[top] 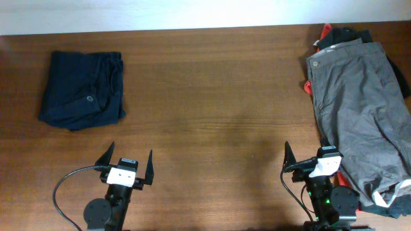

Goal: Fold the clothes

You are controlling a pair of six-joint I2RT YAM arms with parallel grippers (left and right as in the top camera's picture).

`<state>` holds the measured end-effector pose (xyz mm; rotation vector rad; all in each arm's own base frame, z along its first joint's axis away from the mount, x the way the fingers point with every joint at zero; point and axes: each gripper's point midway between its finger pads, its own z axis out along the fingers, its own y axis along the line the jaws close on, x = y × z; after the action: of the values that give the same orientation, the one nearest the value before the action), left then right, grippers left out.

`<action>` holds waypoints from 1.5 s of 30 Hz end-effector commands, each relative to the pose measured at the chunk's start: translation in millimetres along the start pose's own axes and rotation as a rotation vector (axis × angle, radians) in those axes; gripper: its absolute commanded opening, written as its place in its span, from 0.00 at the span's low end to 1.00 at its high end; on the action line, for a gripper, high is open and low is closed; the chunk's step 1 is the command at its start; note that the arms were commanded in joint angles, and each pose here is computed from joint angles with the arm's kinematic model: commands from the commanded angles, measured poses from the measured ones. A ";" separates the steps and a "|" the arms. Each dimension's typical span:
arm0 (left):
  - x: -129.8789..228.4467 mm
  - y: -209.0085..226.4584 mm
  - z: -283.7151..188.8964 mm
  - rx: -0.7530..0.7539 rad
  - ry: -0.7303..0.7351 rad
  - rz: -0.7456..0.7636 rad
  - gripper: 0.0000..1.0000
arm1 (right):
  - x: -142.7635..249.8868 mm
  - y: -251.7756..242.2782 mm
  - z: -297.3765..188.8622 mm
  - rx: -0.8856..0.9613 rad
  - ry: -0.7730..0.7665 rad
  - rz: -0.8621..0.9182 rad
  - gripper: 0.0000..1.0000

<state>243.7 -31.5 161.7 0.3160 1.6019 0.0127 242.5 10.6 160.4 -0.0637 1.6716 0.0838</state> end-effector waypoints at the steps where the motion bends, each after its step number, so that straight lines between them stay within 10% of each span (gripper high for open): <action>1: 1.7 3.0 -0.4 -0.017 0.003 -0.013 0.99 | 2.0 -0.2 0.2 -0.001 -0.003 0.004 0.99; 45: 1.5 2.9 -0.4 -0.016 0.002 -0.013 0.99 | 1.1 1.3 0.2 -0.010 -0.006 0.004 0.99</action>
<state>243.7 -31.5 161.6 0.3157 1.6024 0.0123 242.5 10.6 160.6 -0.0638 1.6705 0.0837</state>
